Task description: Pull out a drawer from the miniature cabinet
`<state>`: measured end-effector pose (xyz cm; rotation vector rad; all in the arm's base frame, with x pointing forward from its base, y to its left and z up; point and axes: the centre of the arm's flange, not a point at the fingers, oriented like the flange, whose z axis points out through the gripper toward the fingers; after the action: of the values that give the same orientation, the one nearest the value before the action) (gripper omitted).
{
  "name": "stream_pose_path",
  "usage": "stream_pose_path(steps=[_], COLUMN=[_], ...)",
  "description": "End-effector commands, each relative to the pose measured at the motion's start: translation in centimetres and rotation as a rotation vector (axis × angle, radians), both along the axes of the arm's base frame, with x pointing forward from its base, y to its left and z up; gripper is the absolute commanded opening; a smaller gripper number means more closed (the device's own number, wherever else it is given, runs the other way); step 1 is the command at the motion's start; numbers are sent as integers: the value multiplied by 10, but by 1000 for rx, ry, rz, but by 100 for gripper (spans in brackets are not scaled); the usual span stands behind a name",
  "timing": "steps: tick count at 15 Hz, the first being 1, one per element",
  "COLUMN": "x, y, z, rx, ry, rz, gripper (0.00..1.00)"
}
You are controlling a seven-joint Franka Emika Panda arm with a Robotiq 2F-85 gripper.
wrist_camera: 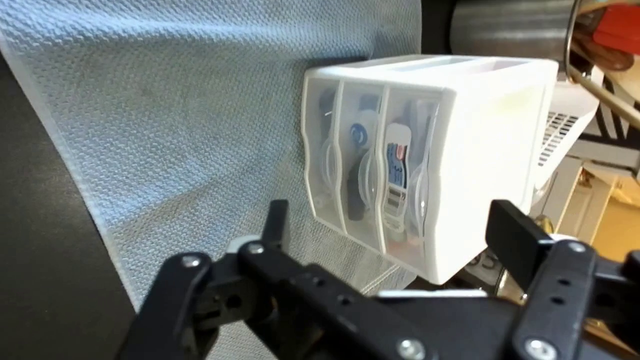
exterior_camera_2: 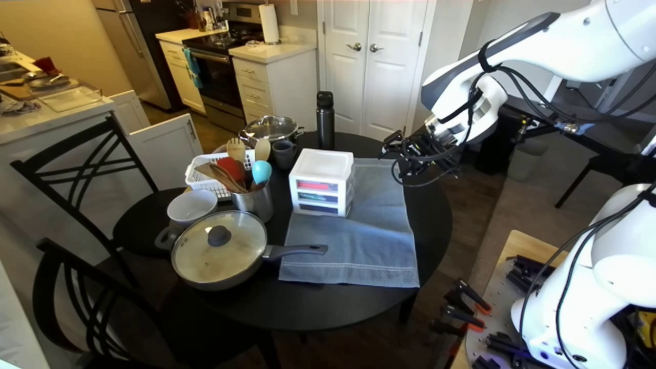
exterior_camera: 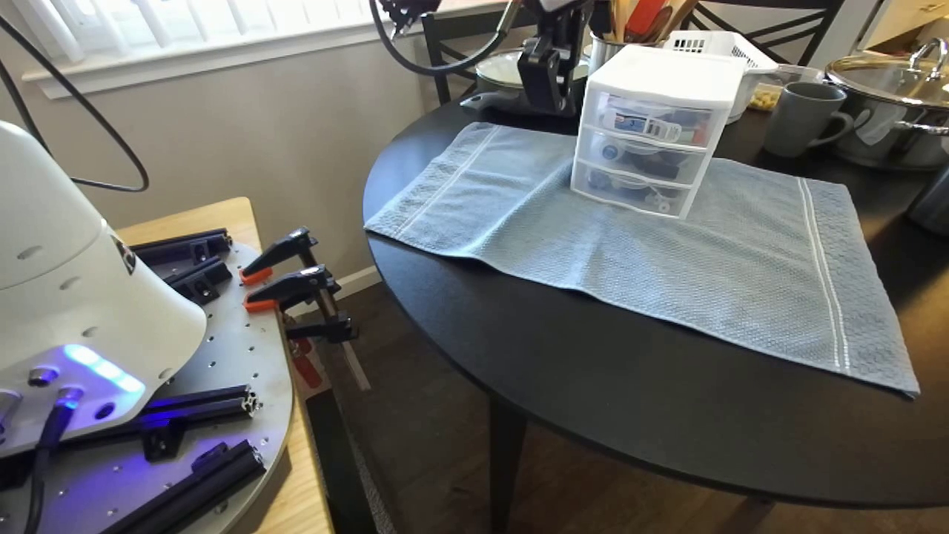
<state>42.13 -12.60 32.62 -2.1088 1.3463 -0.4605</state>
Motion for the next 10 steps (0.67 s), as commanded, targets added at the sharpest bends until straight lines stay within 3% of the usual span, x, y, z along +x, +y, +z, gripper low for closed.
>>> stream_pose_path(steps=[1, 4, 7, 10], x=[-5, -10, -6, -3], y=[-23, -36, -45, -42], z=[-40, -60, -70, -75], rx=[78, 164, 184, 172], ry=[-25, -39, -101, -170], rz=[-150, -218, -237, -104], gripper=[100, 100, 100, 100])
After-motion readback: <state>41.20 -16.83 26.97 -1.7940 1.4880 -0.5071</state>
